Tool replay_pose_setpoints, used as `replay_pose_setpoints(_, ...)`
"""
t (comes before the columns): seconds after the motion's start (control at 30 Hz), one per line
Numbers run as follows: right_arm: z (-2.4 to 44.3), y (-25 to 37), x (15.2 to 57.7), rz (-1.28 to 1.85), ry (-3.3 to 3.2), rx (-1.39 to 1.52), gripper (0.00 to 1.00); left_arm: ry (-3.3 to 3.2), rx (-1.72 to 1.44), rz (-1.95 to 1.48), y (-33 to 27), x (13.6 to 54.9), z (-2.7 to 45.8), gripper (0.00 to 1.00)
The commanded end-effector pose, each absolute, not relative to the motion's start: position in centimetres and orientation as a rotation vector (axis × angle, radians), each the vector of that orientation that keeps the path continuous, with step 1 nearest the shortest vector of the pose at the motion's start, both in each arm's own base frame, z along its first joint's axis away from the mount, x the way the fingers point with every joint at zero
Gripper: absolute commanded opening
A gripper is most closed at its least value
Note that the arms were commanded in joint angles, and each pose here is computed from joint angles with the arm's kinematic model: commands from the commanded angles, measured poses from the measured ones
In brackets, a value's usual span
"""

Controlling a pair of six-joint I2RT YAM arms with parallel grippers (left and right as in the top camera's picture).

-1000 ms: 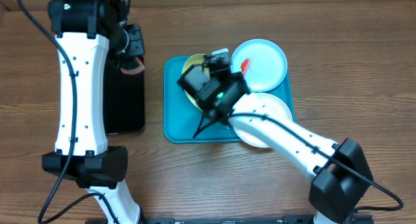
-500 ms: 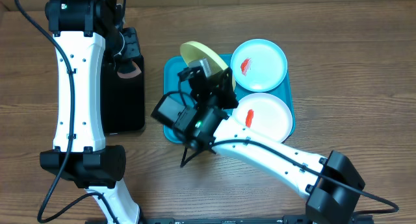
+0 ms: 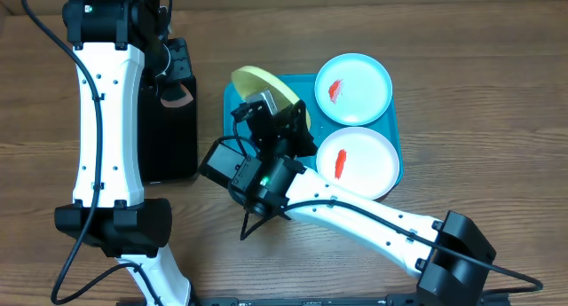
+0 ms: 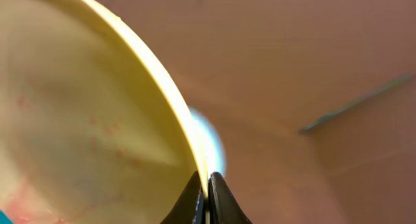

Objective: Clean dirty plates on tray and stack at the side
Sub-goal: 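Lift the yellow plate with the right gripper and carry it right, then lower the yellow plate onto the table and release it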

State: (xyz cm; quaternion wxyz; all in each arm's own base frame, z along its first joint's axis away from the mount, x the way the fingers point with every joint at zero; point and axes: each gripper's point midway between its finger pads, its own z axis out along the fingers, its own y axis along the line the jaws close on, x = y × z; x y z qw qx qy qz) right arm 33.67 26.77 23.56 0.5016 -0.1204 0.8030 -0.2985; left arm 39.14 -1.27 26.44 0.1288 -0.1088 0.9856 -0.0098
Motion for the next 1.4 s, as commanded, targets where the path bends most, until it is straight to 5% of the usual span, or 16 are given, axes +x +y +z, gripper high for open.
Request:
replay_pose_setpoints(0.0, 19.9, 27.9, 33.8, -0.487, 2.197, -0.332, 0.04, 2.857, -0.303, -0.046, -1.4, 38.9, 26.9, 0.04)
replay_pose_setpoints(0.27, 20.1, 25.6, 36.2, 0.014, 2.529, -0.194, 0.04, 2.852, -0.286, -0.088, -2.2, 39.1, 26.9, 0.04)
replay_pose_setpoints(0.5, 23.0, 16.0, 39.2, 0.410, 2.645, 0.137, 0.04, 2.846, -0.206, -0.105, -4.8, 39.3, 27.0, 0.04)
replay_pose_setpoints(0.9, 17.8, -9.2, 39.2, 0.201, 2.635, 0.880, 0.04, 2.817, -0.087, -0.133, -8.3, 39.8, 27.1, 0.04)
replay_pose_setpoints(1.37, 6.8, -16.3, 35.2, 0.218, 2.615, 1.222, 0.04, 2.814, -0.086, -0.134, -8.3, 39.9, 27.1, 0.04)
